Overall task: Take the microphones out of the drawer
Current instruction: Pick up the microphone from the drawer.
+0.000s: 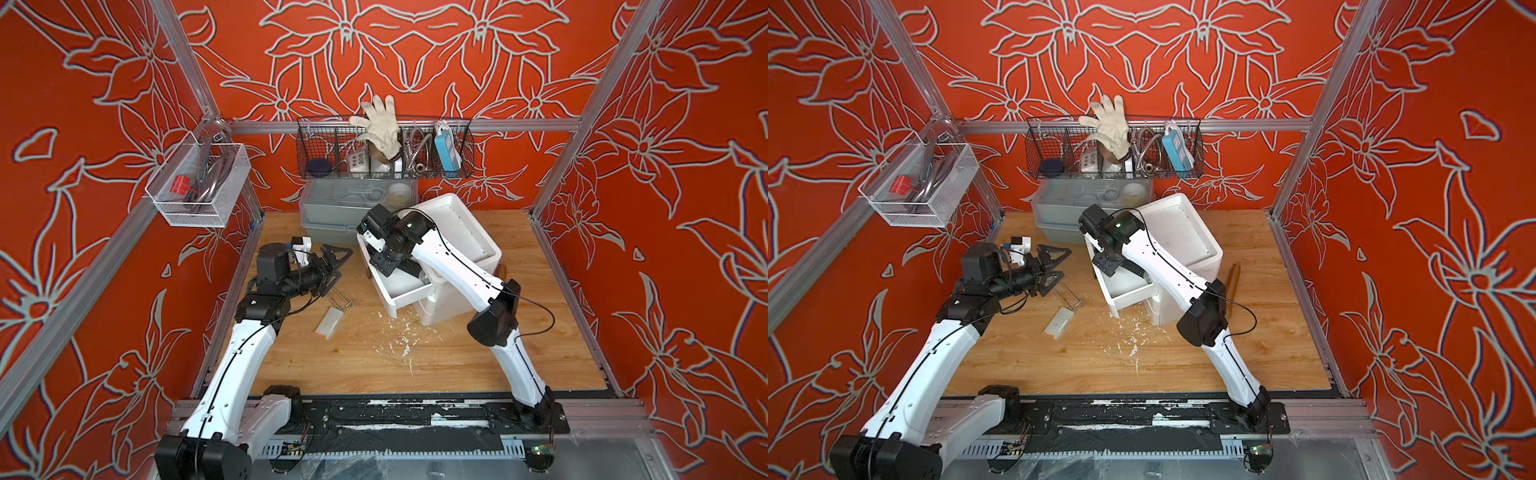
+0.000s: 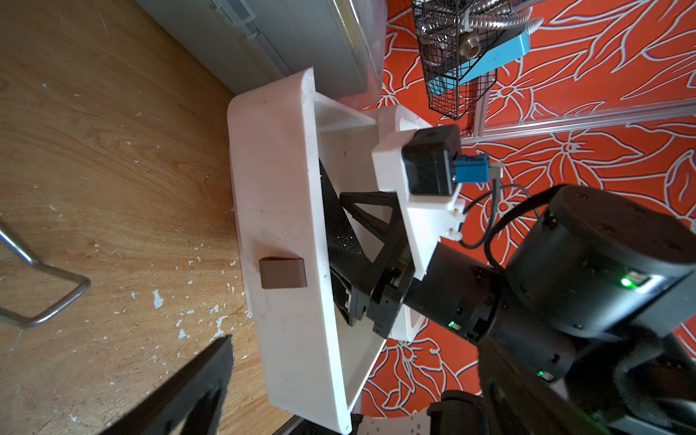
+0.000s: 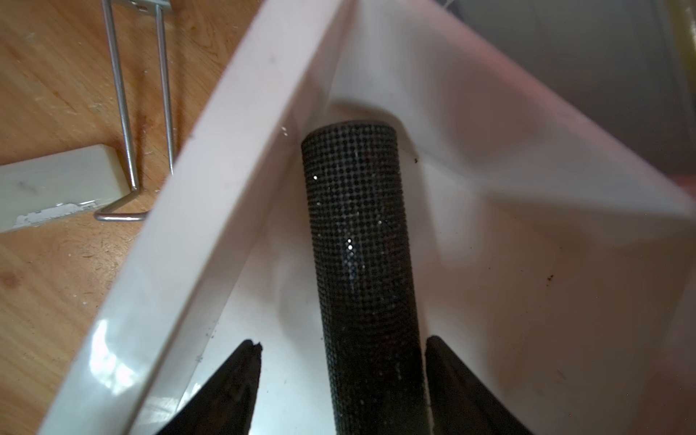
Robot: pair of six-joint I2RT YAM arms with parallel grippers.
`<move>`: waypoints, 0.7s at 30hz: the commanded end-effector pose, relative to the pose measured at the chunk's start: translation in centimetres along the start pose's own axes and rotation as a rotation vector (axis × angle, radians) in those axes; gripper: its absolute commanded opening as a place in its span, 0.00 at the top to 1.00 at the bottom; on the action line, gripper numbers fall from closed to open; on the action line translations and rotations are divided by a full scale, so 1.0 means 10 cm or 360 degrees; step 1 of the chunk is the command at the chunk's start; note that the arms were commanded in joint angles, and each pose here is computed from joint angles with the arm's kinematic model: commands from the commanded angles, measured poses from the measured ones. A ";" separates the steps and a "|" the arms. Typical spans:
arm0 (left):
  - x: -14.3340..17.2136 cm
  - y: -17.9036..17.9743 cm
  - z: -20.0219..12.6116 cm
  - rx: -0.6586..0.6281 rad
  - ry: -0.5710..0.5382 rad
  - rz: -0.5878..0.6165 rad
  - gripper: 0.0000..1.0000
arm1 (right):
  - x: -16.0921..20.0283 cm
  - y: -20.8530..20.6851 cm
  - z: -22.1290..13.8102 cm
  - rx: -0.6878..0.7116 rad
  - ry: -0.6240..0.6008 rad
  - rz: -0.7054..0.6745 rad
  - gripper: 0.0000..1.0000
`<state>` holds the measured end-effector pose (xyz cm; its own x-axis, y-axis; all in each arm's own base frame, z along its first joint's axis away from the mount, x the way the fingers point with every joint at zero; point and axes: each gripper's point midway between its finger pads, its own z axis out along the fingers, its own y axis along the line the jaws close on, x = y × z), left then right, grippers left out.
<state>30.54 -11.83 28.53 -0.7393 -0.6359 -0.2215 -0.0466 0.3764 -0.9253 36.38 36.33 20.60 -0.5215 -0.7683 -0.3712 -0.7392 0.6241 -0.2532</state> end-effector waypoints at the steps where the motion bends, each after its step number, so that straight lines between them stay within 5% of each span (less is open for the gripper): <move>1: -0.03 -0.08 -0.02 0.0019 -0.0009 0.0057 0.00 | 0.27 -0.14 0.29 0.0099 0.0226 -0.0048 0.28; 12: -0.02 -0.08 -0.03 0.0020 -0.0008 0.0056 0.00 | 0.30 0.00 0.40 -0.0016 0.0256 -0.0062 0.40; 17: -0.01 -0.07 -0.03 0.0019 -0.0004 0.0055 0.00 | 0.31 0.01 0.42 -0.0034 0.0265 -0.0045 0.63; 21: 0.00 -0.08 -0.04 0.0019 -0.0004 0.0056 0.00 | 0.27 -0.01 0.38 -0.0028 0.0229 -0.0036 0.70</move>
<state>30.48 -11.83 28.35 -0.7414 -0.6354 -0.2159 -0.0542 0.3773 -0.9245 37.22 35.95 18.77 -0.5308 -0.7803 -0.3309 -0.7464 0.6153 -0.2536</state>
